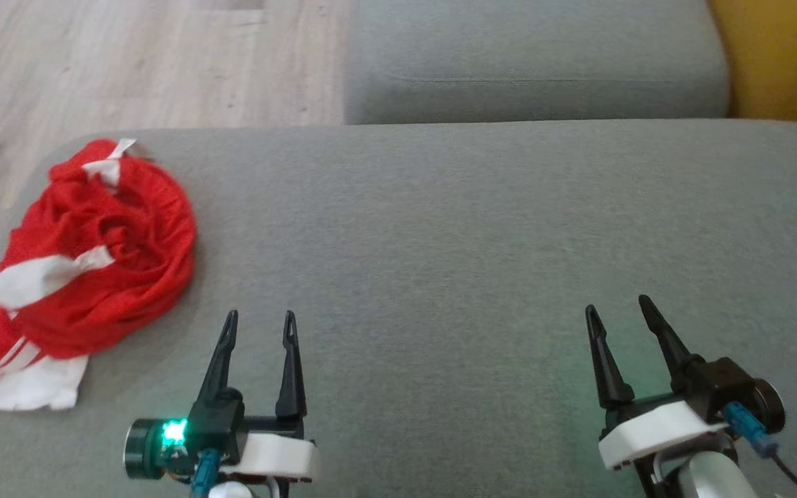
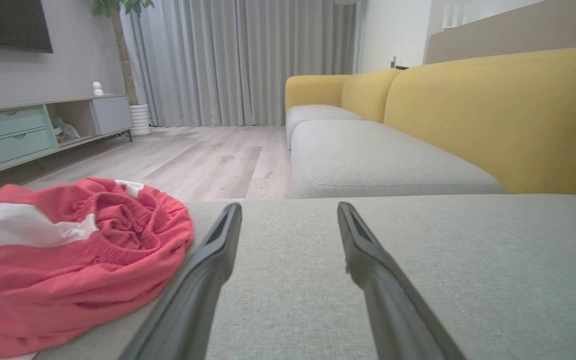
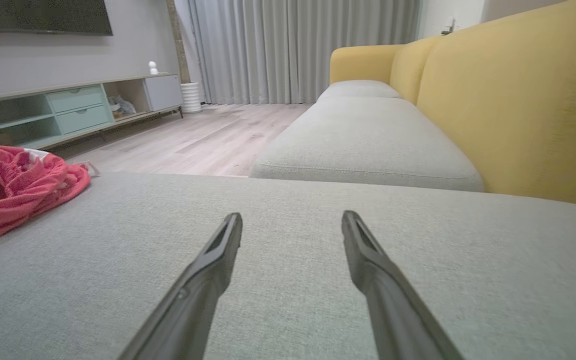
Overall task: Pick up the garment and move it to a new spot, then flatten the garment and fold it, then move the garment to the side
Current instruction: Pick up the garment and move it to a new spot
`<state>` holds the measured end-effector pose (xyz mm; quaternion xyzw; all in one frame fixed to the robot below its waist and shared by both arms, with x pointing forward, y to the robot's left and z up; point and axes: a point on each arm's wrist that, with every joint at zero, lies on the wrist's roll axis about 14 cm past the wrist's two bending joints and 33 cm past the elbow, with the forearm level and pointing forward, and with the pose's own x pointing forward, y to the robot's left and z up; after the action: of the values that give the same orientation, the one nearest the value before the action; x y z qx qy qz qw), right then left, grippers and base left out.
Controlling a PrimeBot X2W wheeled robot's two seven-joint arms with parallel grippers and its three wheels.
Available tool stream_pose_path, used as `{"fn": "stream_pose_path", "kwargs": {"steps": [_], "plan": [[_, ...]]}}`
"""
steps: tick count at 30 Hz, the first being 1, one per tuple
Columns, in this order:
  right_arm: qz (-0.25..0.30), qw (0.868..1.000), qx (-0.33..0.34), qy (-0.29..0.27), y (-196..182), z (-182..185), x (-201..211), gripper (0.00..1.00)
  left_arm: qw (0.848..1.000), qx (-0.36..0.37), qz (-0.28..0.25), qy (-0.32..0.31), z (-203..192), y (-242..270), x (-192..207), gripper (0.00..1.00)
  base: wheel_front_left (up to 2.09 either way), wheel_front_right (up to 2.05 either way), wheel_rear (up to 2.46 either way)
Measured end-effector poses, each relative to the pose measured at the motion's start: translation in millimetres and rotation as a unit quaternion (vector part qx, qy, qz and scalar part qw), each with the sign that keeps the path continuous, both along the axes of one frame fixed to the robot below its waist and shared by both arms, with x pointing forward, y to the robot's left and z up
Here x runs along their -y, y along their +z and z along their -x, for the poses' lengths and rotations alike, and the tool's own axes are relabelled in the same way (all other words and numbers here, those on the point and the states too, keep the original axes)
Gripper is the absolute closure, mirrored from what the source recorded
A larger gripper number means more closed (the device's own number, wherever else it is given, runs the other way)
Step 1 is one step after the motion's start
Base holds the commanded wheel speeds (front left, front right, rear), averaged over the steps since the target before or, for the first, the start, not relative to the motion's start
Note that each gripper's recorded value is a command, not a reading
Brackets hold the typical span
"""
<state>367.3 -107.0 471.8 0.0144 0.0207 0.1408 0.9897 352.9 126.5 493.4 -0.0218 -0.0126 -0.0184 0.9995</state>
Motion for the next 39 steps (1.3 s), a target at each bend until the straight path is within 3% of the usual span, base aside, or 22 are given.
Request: {"fn": "stream_pose_path", "kwargs": {"steps": [11, 24, 27, 32, 39], "plan": [[0.006, 0.995, 0.000, 0.097, -2, -22, -66, 0.00, 0.994, -0.005, 0.001, 0.111, 29, -2, -65, 0.00, 0.00, 0.00, 0.00], [0.018, 0.978, -0.013, 0.209, -19, -30, -146, 0.00, 0.964, 0.007, -0.010, 0.264, 78, 10, -142, 0.00, 0.00, 0.00, 0.00], [0.023, 0.976, -0.018, 0.215, -29, -39, -151, 0.00, 0.959, 0.023, -0.065, 0.275, 71, 27, -148, 0.00, 0.00, 0.00, 0.00], [0.033, 0.975, -0.023, 0.218, -41, -47, -153, 0.00, 0.955, 0.065, -0.105, 0.269, 44, 59, -153, 0.00, 0.00, 0.00, 0.00], [0.047, 0.976, -0.020, 0.213, -61, -78, -147, 0.00, 0.952, 0.135, -0.165, 0.220, -39, 115, -168, 0.00, 0.00, 0.00, 0.00]]}}
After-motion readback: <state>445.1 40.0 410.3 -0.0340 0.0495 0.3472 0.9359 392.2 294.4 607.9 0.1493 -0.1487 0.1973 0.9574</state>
